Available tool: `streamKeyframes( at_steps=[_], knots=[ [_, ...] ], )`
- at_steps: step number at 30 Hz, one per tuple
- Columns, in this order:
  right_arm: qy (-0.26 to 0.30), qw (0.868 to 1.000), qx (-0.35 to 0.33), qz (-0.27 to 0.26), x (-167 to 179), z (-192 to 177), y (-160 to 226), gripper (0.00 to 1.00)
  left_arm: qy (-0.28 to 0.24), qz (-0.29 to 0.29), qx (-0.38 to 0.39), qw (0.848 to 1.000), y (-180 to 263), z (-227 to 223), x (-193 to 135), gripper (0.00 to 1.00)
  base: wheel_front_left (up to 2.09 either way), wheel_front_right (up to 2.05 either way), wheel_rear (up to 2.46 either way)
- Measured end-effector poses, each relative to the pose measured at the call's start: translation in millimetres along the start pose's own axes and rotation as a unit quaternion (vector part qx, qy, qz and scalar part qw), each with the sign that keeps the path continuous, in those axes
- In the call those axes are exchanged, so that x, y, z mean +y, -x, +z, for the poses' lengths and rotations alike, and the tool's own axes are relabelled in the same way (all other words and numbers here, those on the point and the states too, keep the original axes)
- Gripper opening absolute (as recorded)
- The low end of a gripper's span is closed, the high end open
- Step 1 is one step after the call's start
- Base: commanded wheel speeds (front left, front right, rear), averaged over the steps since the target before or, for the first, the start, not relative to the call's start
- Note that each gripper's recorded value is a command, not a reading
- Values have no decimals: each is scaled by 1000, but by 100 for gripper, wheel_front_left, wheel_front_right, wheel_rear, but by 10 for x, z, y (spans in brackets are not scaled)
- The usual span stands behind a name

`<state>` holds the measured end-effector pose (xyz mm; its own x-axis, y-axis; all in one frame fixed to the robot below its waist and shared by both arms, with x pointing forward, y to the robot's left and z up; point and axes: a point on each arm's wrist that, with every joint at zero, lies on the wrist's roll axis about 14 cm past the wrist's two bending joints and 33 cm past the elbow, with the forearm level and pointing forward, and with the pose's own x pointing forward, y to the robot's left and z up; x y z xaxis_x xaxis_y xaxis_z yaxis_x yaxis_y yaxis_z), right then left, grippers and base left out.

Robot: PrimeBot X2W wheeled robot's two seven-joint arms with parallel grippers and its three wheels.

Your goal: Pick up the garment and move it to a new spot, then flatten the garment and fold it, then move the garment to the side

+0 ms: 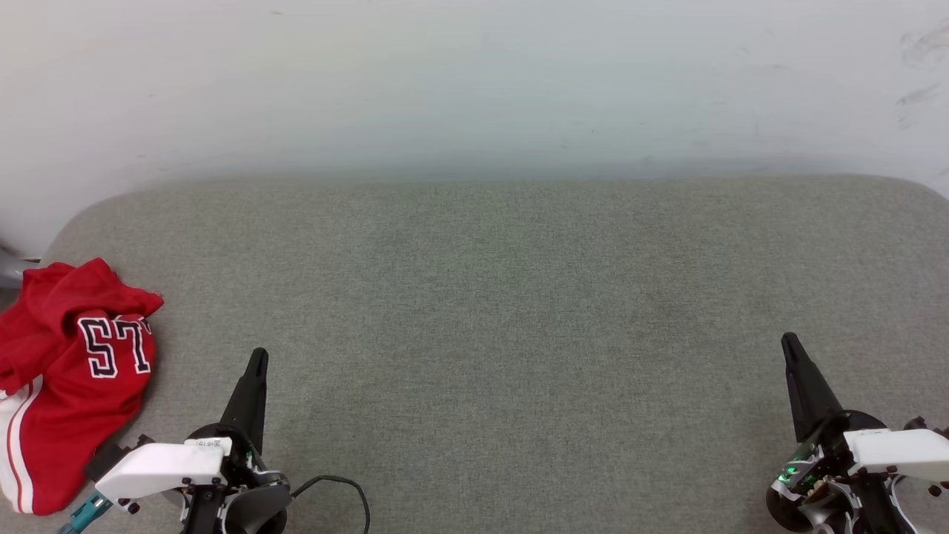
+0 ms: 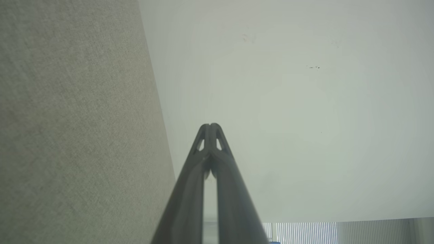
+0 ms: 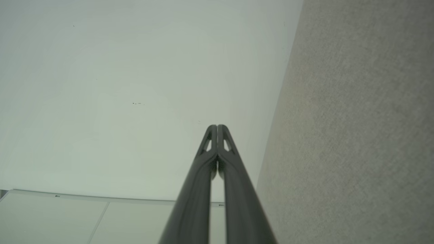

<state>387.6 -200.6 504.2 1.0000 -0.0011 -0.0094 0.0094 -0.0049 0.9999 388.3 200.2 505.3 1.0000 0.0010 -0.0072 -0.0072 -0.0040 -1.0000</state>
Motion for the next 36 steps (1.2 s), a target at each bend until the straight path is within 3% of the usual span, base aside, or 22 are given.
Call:
streamKeyframes(
  at_steps=[26,27,31,36],
  knots=[
    [0,1000,0,0,0,0,0,0,0,0,0,1000,0,-1,0,0,0,0,0],
    [0,1000,0,-4,-29,1,11,100,0,4,0,1000,8,-4,27,100,0,0,0],
    [-3,999,-3,-33,-227,9,107,100,3,35,1,999,101,-20,232,100,0,0,0],
    [3,1000,-6,-26,-182,-6,109,100,0,29,4,1000,93,-85,199,100,0,0,0]
  ],
)
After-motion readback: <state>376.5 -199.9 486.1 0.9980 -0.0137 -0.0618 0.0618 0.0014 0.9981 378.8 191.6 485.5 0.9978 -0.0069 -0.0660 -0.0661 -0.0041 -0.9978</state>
